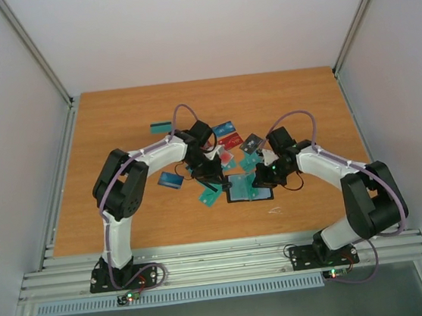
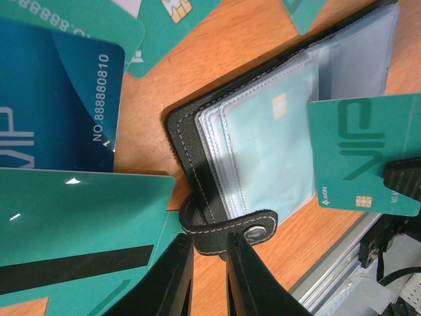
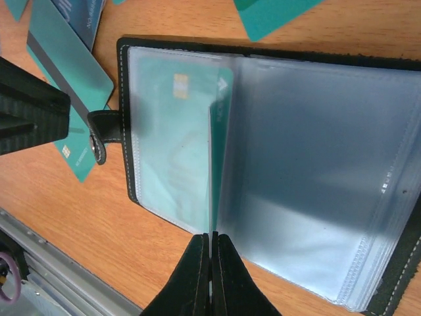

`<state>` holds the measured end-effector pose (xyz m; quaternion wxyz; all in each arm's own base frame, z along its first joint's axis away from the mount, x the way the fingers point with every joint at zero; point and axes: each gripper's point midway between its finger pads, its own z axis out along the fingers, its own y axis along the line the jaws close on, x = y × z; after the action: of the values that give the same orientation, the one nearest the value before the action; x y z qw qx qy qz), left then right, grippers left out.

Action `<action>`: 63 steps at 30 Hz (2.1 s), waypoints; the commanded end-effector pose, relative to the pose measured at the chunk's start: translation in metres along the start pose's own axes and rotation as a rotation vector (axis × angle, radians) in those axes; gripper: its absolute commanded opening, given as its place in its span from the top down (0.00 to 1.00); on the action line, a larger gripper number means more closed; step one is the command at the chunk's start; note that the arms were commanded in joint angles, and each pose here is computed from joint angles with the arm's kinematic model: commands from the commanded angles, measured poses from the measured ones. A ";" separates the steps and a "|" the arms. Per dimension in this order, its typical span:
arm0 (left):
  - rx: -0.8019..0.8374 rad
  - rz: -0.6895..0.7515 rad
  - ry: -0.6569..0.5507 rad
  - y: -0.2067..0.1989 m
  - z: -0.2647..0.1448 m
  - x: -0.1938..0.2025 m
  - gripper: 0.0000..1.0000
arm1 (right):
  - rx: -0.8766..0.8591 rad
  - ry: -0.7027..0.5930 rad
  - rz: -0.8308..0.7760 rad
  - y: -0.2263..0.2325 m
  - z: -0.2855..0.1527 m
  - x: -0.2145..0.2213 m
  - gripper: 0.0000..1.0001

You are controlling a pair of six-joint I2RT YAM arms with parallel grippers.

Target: Put the credit cards into the card holder

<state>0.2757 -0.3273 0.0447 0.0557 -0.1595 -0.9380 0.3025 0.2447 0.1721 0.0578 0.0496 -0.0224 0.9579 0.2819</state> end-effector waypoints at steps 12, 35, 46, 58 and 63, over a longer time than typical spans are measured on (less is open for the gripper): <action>0.014 0.041 0.000 -0.005 0.001 -0.006 0.85 | -0.068 -0.006 0.016 0.001 -0.007 -0.002 0.99; 0.013 0.037 0.011 -0.006 0.006 -0.004 0.88 | -0.079 0.005 0.043 -0.006 -0.002 0.004 0.99; 0.010 0.037 0.026 -0.005 0.012 -0.004 0.88 | -0.111 0.005 0.039 -0.002 0.002 0.001 0.99; -0.002 0.042 0.050 -0.002 0.016 -0.002 0.89 | -0.062 0.007 0.029 -0.016 0.010 -0.001 0.99; -0.005 0.048 0.069 -0.001 0.018 -0.003 0.89 | -0.052 0.008 -0.009 -0.017 0.012 -0.005 0.99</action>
<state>0.2762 -0.3362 0.0366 0.0664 -0.1785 -0.9354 0.2980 0.2469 0.1700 0.0474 0.0383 -0.0117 0.9452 0.3240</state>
